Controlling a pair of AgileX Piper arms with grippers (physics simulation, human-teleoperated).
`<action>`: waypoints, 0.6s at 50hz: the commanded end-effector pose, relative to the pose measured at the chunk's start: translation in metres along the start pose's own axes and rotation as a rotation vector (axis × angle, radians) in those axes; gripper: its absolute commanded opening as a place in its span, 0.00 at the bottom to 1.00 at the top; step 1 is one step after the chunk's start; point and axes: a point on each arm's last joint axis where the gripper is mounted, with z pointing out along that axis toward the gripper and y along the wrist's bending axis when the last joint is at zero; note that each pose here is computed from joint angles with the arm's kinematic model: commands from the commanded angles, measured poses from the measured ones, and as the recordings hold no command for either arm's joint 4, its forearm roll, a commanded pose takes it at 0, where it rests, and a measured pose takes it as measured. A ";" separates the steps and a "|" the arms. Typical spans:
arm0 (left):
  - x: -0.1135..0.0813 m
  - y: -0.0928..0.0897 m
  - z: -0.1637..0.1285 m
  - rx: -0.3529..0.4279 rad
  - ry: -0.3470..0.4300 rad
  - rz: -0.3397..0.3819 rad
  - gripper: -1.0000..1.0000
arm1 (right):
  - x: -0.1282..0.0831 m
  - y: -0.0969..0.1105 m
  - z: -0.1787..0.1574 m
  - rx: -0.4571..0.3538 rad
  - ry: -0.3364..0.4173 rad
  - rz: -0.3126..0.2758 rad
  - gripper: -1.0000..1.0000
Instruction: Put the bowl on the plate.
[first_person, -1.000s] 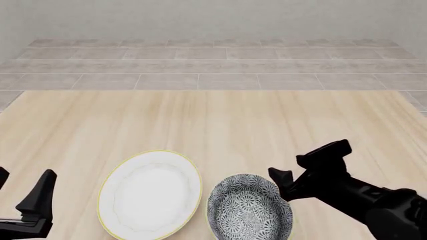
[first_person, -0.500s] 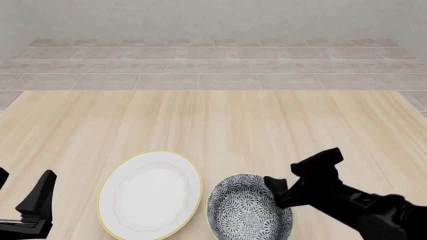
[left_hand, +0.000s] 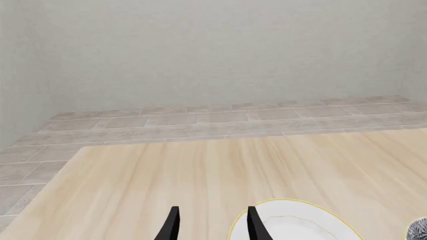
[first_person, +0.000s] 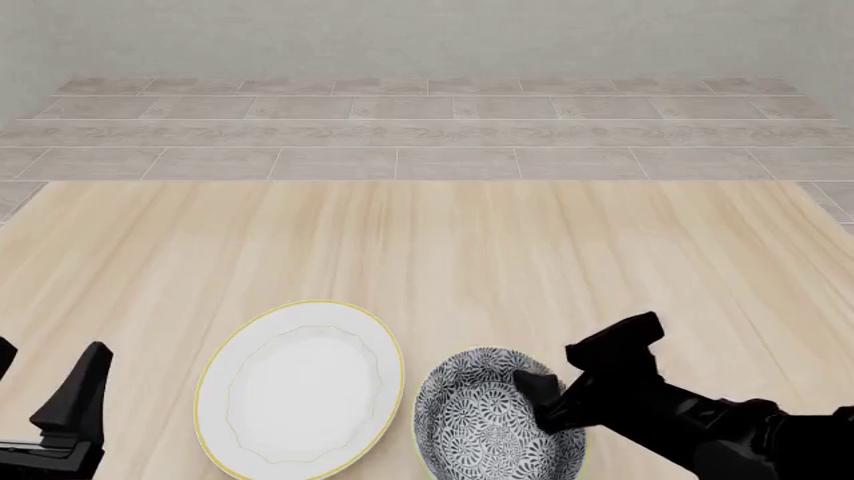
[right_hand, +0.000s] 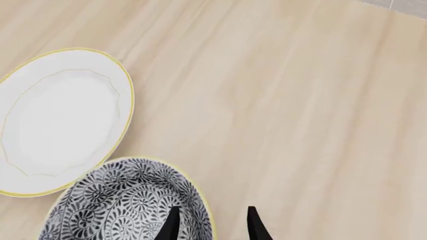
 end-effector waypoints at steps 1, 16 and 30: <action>0.000 0.000 0.000 0.002 0.000 0.000 1.00 | 0.009 0.003 0.011 -0.011 0.018 0.002 1.00; 0.000 0.000 0.000 0.002 0.001 0.000 1.00 | 0.019 0.005 0.020 -0.019 0.038 0.004 1.00; 0.000 0.000 0.000 0.004 -0.001 0.003 1.00 | 0.017 0.004 0.015 -0.017 0.042 0.013 1.00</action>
